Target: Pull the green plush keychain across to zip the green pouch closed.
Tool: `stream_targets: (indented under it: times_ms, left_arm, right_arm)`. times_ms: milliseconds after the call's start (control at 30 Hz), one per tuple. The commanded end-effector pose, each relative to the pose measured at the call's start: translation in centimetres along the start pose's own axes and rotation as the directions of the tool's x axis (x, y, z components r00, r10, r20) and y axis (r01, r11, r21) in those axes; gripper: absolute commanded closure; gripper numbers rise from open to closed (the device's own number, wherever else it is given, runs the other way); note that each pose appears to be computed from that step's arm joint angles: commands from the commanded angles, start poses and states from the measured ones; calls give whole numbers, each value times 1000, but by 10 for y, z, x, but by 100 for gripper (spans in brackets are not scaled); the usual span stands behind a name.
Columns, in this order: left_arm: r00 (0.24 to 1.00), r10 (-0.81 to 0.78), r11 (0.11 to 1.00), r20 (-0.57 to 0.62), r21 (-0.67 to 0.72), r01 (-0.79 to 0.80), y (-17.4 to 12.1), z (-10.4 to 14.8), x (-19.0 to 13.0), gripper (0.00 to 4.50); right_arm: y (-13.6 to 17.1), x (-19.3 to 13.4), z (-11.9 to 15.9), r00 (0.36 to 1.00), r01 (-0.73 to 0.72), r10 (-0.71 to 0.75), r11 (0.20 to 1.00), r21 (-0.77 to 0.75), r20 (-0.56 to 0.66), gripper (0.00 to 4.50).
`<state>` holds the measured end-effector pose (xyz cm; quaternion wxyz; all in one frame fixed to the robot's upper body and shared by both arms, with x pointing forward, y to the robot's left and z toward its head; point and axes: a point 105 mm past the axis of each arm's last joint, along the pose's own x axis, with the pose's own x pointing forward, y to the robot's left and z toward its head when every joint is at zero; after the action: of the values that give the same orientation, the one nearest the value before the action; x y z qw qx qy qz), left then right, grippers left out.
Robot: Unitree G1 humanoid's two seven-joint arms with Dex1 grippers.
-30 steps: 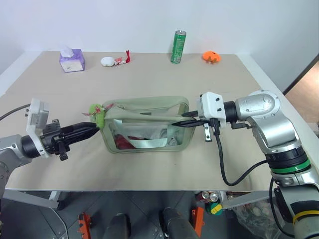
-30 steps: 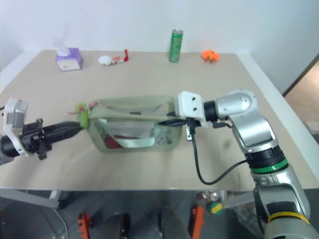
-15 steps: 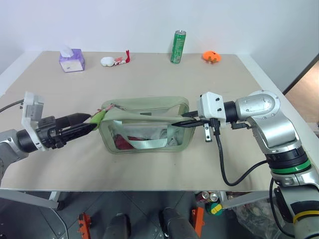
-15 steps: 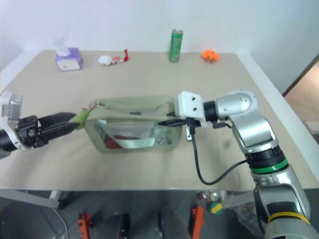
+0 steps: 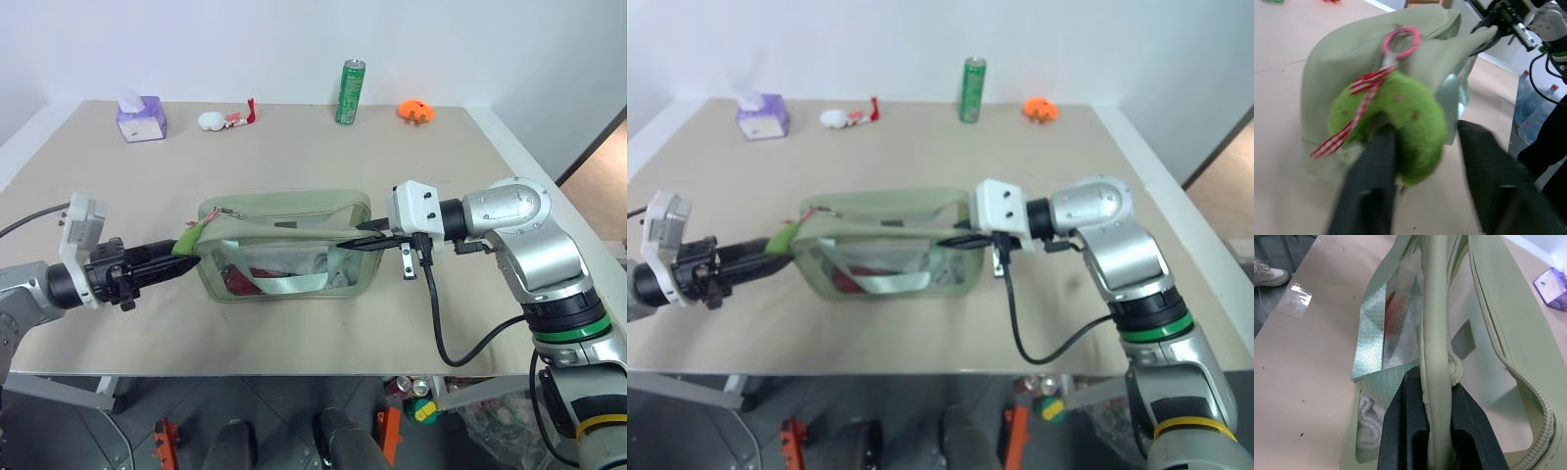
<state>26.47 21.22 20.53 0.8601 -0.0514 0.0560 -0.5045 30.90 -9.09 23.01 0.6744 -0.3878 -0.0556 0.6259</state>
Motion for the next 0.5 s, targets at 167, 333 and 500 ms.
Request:
stream_targets:
  times_ms: [167, 333, 500]
  left_arm:
    - [999, -8, 999, 35, 50, 6, 2, 19, -4, 448]
    - [998, 7, 997, 61, 80, -12, 5, 30, -7, 448]
    - [991, -33, 990, 131, 141, 15, -2, 60, -6, 448]
  right_arm:
    - [-4, -8, 10, 999, 42, -41, 998, -39, 17, 450]
    - [-4, -8, 10, 999, 40, -39, 998, -39, 19, 450]
    - [-5, -7, 11, 999, 39, -38, 998, -44, 22, 450]
